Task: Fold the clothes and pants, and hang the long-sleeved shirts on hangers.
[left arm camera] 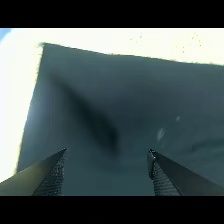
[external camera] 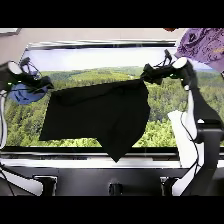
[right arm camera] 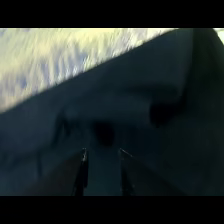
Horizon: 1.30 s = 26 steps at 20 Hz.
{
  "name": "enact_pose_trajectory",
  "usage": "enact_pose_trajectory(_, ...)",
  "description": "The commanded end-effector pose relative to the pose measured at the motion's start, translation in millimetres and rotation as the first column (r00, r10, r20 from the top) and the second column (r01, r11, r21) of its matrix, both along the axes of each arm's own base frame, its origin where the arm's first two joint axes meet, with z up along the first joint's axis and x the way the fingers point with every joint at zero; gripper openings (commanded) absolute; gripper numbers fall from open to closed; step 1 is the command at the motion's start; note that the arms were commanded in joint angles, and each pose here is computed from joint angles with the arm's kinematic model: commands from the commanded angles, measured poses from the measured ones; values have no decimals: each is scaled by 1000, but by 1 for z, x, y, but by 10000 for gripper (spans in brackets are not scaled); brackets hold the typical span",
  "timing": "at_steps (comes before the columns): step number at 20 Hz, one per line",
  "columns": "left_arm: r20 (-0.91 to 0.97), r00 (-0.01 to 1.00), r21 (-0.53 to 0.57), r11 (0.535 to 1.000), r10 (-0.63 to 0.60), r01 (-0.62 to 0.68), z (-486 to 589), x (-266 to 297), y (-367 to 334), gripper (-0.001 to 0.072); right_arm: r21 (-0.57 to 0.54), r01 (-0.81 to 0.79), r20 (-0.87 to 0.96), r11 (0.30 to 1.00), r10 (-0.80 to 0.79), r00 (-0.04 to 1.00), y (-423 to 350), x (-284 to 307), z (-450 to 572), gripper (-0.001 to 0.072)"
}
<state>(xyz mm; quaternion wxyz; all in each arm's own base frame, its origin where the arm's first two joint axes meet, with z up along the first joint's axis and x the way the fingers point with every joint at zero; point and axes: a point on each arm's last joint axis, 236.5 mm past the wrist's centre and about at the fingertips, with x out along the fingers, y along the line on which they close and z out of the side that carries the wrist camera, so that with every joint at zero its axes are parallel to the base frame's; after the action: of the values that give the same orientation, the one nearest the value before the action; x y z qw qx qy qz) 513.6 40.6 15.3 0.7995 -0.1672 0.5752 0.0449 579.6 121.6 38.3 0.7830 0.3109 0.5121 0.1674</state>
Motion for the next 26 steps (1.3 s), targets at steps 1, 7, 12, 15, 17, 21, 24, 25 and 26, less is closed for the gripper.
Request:
enact_pose_trajectory(1,-92,996,20,1000,-8,10,35,-50,33,577,-80,-275,10,958,276,961,-24,-64,42,244)
enact_pose_trajectory(7,-121,981,-56,986,152,-159,37,-140,63,577,40,-227,-220,973,230,948,-71,-161,1,389)
enact_pose_trajectory(12,-206,957,-74,972,204,-223,-3,-214,53,575,170,-170,-441,971,230,867,-38,-281,-88,397)
enact_pose_trajectory(15,-241,950,-82,971,199,-225,-14,-225,47,574,176,-121,-483,977,192,854,-28,-315,-114,393)
enact_pose_trajectory(17,-236,951,-80,971,202,-226,-14,-223,48,575,198,-67,-474,978,155,867,-21,-315,-122,392)
enact_pose_trajectory(21,-235,951,-80,971,202,-227,-14,-223,48,575,189,0,-450,982,87,889,-22,-301,-128,329)
enact_pose_trajectory(24,-228,951,-78,970,209,-232,-14,-221,49,575,177,37,-426,983,42,904,-25,-290,-130,362)
enact_pose_trajectory(25,-225,949,-79,966,222,-245,-14,-220,49,574,171,55,-415,984,21,910,-26,-284,-130,379)
enact_pose_trajectory(26,-224,947,-79,964,232,-255,-14,-220,50,575,169,72,-405,983,3,914,-27,-279,-131,379)
